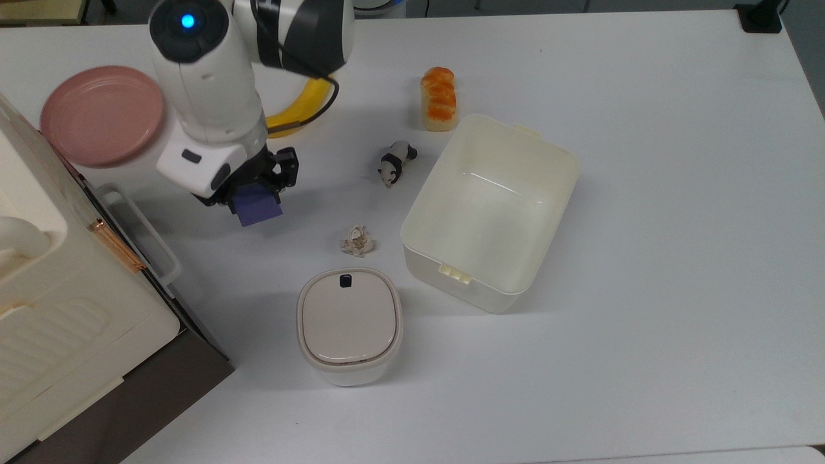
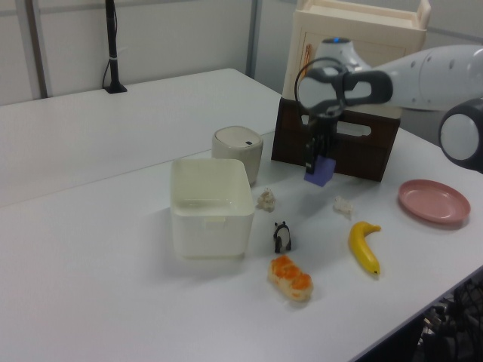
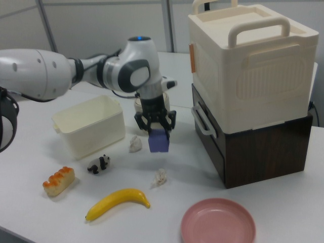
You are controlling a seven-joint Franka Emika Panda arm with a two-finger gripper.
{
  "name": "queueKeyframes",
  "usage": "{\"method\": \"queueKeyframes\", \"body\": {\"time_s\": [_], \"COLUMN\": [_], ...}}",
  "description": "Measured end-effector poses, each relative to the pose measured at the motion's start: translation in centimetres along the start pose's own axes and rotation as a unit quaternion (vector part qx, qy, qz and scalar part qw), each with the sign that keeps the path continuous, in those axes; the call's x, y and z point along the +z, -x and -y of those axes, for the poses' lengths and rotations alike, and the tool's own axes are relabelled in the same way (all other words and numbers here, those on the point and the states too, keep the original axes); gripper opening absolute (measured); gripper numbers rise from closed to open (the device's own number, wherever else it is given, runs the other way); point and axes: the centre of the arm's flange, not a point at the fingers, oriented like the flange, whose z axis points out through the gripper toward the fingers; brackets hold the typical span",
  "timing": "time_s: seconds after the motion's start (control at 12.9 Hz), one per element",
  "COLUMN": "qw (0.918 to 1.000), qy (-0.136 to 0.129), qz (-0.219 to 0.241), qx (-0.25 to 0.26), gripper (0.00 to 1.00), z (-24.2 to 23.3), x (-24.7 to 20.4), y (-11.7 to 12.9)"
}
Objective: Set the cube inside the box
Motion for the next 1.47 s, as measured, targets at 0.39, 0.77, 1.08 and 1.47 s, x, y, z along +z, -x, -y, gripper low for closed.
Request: {"method": "queueKeyframes", "body": {"time_s": [0.39, 0.77, 1.08, 1.47], "qw": [0.9974, 0.9909, 0.9919, 0.9904], "qy": [-0.029, -0.049, -0.054, -0.053], "qz": [-0.049, -0.102, -0.087, -0.081], "qx": [0.046, 0.072, 0.076, 0.098], "gripper": [0.6, 0.6, 0.63, 1.0], "z": [11.3, 25.2, 28.5, 29.2], "x": [-6.2, -13.0, -11.4, -10.7], "y": [-4.6, -7.8, -8.5, -8.7]}}
